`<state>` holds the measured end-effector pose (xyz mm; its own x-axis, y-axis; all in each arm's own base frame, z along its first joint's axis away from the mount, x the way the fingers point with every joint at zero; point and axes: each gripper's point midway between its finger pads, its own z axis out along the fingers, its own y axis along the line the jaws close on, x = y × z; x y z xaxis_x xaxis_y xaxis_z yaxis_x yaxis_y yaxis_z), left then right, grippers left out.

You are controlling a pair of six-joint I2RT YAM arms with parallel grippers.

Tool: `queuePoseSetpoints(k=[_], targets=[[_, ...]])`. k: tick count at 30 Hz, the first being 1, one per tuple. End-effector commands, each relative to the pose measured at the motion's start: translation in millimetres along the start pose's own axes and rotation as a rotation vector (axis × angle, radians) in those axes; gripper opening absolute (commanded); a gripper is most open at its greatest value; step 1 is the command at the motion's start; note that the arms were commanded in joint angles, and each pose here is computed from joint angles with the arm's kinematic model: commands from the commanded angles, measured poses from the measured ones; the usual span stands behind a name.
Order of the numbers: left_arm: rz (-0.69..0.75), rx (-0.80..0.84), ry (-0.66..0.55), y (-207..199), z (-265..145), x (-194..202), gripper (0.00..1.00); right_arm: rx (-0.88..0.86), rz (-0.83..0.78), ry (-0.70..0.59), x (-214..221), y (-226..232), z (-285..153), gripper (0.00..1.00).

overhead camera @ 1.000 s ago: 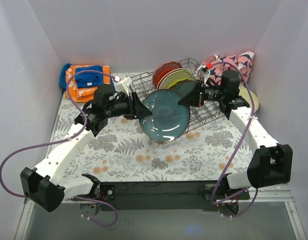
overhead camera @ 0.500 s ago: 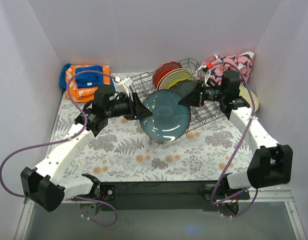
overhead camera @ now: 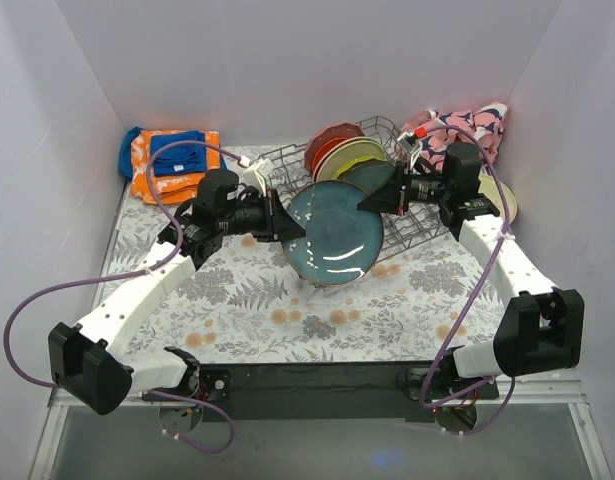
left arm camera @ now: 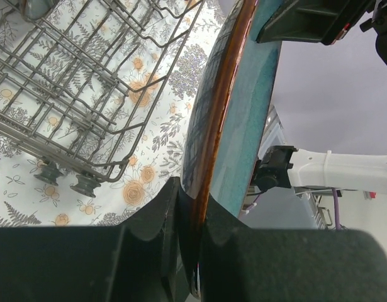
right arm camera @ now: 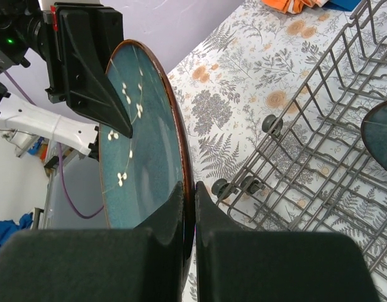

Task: Load the plates into the dish rack
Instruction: Pass the plate from the right arm to the left, then insert the plate into the dish rack

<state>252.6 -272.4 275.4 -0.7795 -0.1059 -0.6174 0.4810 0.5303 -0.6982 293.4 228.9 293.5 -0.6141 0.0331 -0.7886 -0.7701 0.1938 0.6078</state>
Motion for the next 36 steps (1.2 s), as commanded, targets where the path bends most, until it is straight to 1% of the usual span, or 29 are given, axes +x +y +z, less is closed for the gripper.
queuePoseSetpoints(k=[1, 2, 4, 5, 7, 10, 12, 13, 14, 15, 16, 17, 18, 19, 20, 23, 25, 26, 27, 28, 30, 32, 33, 35, 36], targets=[[-0.007, 0.046, -0.083, -20.9, -15.5, -14.3, 0.0, -0.074, -0.13, -0.027, -18.7, 28.6, -5.7, 0.14], [-0.023, 0.02, -0.106, -16.3, -16.6, -15.5, 0.0, -0.071, -0.135, -0.029, -18.4, 28.5, -5.9, 0.32], [-0.024, 0.027, -0.151, -21.7, -25.5, -19.4, 0.0, -0.061, -0.143, -0.035, -17.9, 27.7, -8.6, 0.53], [-0.045, 0.018, -0.17, -20.5, -27.3, -20.2, 0.0, -0.055, -0.152, -0.038, -17.9, 27.0, -9.6, 0.73], [-0.049, 0.019, -0.197, -20.1, -32.6, -18.6, 0.0, -0.039, -0.154, -0.045, -17.1, 25.5, -13.7, 0.99], [-0.058, -0.003, -0.238, -16.3, -38.1, -20.1, 0.0, 0.004, -0.193, -0.06, -23.5, 23.0, -23.7, 0.98], [-0.048, -0.016, -0.273, -14.6, -40.4, -26.0, 0.0, 0.073, -0.278, -0.082, -34.8, 14.7, -33.1, 0.98], [-0.037, -0.016, -0.289, -16.0, -42.5, -29.0, 0.0, 0.183, -0.27, -0.096, -44.2, 4.2, -44.6, 0.98], [-0.027, -0.018, -0.299, -16.3, -42.6, -31.6, 0.0, 0.249, -0.298, -0.096, -48.5, -3.5, -51.5, 0.98], [0.002, -0.02, -0.319, -16.8, -43.2, -37.2, 0.0, 0.316, -0.368, -0.087, -51.4, -13.8, -58.9, 0.98], [0.02, -0.013, -0.33, -19.4, -43.5, -40.9, 0.0, 0.438, -0.382, -0.092, -55.1, -28.7, -73.6, 0.98], [0.04, -0.016, -0.337, -18.1, -41.5, -44.6, 0.0, 0.491, -0.397, -0.091, -54.7, -37.2, -81.2, 0.99], [0.095, -0.008, -0.36, -20.6, -41.2, -51.3, 0.0, 0.541, -0.427, -0.097, -55.9, -40.4, -90.2, 0.98], [0.126, -0.004, -0.369, -22.0, -40.0, -55.2, 0.0, 0.629, -0.418, -0.111, -58.2, -54.5, -106.8, 0.98], [0.152, 0.0, -0.378, -23.4, -38.6, -59.0, 0.0, 0.658, -0.402, -0.109, -52.4, -61.7, -112.8, 0.98], [0.274, 0.012, -0.417, -30.8, -32.4, -75.6, 0.0, 0.7, -0.374, -0.123, -46.8, -74.7, -135.5, 0.98], [0.335, 0.027, -0.434, -38.1, -24.0, -83.5, 0.0, 0.69, -0.334, -0.147, -38.9, -81.4, -151.1, 0.98], [0.383, 0.023, -0.466, -45.1, -25.8, -94.6, 0.0, 0.682, -0.315, -0.156, -35.9, -83.9, -155.4, 0.98], [0.401, 0.019, -0.461, -45.6, -20.6, -96.1, 0.0, 0.668, -0.283, -0.16, -26.7, -89.7, -157.7, 0.98], [0.43, 0.028, -0.471, -51.2, -12.7, -100.7, 0.0, 0.66, -0.29, -0.179, -28.0, -90.3, -164.3, 0.98], [0.497, 0.016, -0.511, -58.5, -6.7, -113.3, 0.0, 0.655, -0.257, -0.185, -18.6, -96.0, -167.0, 0.98], [0.535, 0.012, -0.506, -58.7, 10.2, -113.4, 0.0, 0.64, -0.251, -0.187, -13.4, -97.1, -166.5, 0.98], [0.573, 0.006, -0.547, -63.2, 10.6, -123.1, 0.0, 0.634, -0.255, -0.187, -11.8, -96.6, -165.3, 0.98], [0.599, -0.006, -0.557, -61.5, 24.1, -127.1, 0.0, 0.629, -0.255, -0.188, -6.9, -99.2, -164.9, 0.98], [0.637, -0.021, -0.591, -64.3, 25.9, -136.5, 0.0, 0.627, -0.255, -0.188, -6.4, -101.2, -164.8, 0.98]])
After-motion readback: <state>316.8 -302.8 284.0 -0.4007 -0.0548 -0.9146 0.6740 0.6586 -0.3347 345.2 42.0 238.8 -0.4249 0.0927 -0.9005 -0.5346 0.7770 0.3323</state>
